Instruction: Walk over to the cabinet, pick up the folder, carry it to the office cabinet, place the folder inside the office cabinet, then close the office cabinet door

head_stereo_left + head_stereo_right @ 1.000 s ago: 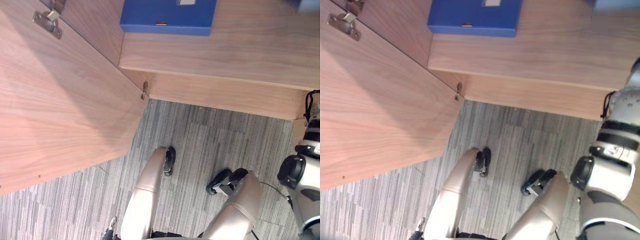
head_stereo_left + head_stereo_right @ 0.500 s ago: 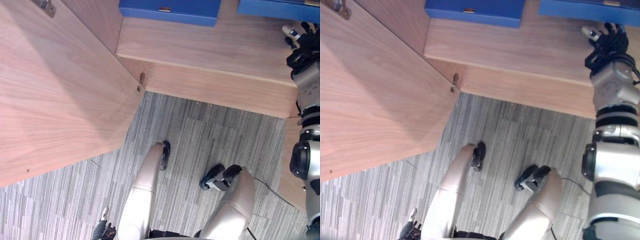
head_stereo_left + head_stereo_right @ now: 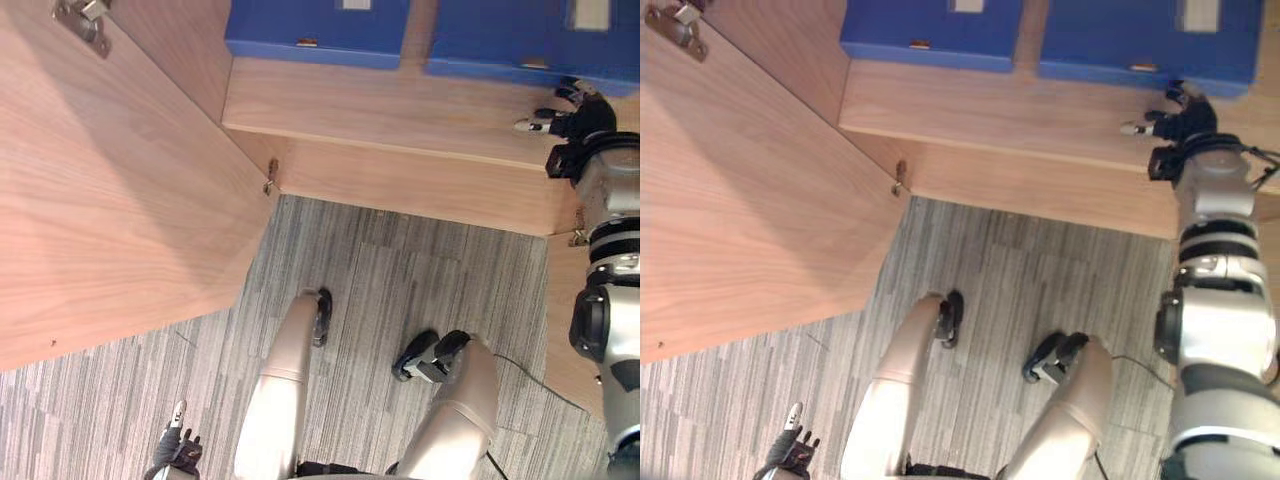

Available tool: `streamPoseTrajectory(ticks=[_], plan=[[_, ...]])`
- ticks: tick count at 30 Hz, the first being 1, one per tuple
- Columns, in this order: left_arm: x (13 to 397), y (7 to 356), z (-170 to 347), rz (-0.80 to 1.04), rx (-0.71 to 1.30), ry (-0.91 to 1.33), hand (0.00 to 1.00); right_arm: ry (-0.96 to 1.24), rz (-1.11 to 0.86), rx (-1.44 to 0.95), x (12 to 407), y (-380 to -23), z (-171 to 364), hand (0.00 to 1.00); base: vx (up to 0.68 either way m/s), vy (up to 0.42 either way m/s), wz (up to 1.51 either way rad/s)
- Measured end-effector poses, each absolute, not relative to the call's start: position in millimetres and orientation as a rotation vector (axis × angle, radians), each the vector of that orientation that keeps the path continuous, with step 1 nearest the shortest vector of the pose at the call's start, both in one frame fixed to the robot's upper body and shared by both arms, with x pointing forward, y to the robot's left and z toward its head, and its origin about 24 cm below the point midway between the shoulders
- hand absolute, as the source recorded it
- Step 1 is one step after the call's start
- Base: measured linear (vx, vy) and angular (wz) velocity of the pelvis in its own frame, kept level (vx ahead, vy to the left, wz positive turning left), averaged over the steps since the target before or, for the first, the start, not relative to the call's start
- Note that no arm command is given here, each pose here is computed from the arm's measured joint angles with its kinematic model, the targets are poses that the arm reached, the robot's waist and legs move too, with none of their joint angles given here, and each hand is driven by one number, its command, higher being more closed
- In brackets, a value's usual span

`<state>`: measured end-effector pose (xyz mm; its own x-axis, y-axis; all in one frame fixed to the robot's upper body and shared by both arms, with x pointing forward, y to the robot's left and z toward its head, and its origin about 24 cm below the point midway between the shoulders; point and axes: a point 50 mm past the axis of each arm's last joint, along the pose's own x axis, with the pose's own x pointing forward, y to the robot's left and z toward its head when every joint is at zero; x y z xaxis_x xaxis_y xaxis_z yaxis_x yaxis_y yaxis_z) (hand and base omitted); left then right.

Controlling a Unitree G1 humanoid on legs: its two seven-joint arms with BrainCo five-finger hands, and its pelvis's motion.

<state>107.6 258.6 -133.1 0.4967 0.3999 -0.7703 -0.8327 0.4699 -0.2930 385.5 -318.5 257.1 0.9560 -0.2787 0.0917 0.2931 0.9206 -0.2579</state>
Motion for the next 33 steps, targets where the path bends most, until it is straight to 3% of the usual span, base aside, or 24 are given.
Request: streamPoseTrajectory(ticks=[5,11,16,22,28,30,33], plan=[[115,264,-129,0.799,-0.713,0.661,0.0,-0.005,-0.177,-0.439,396,-289,230,0.0,0.04,-0.056,-0.15],[118,277,-124,0.754,-0.637,0.66,0.0,0.166,0.075,-0.462,402,-223,142,0.0,0.06,-0.054,-0.3],[141,291,-109,0.717,-0.603,0.58,0.0,0.552,0.204,-0.35,368,-192,31,0.0,0.05,-0.036,-0.14],[143,287,-109,0.725,-0.618,0.572,0.0,0.631,0.287,-0.254,346,-153,-7,0.0,0.07,-0.023,-0.32],[130,238,-136,0.737,-0.731,0.692,0.0,0.732,0.261,-0.198,289,-116,-69,0.0,0.07,-0.029,-0.73],[128,202,-147,0.691,-0.781,0.776,0.0,0.822,0.181,-0.111,251,-123,-99,0.0,0.02,0.128,-0.97],[136,201,-144,0.671,-0.743,0.758,0.0,0.942,0.04,-0.021,203,-141,-129,0.0,0.0,0.136,-0.63]])
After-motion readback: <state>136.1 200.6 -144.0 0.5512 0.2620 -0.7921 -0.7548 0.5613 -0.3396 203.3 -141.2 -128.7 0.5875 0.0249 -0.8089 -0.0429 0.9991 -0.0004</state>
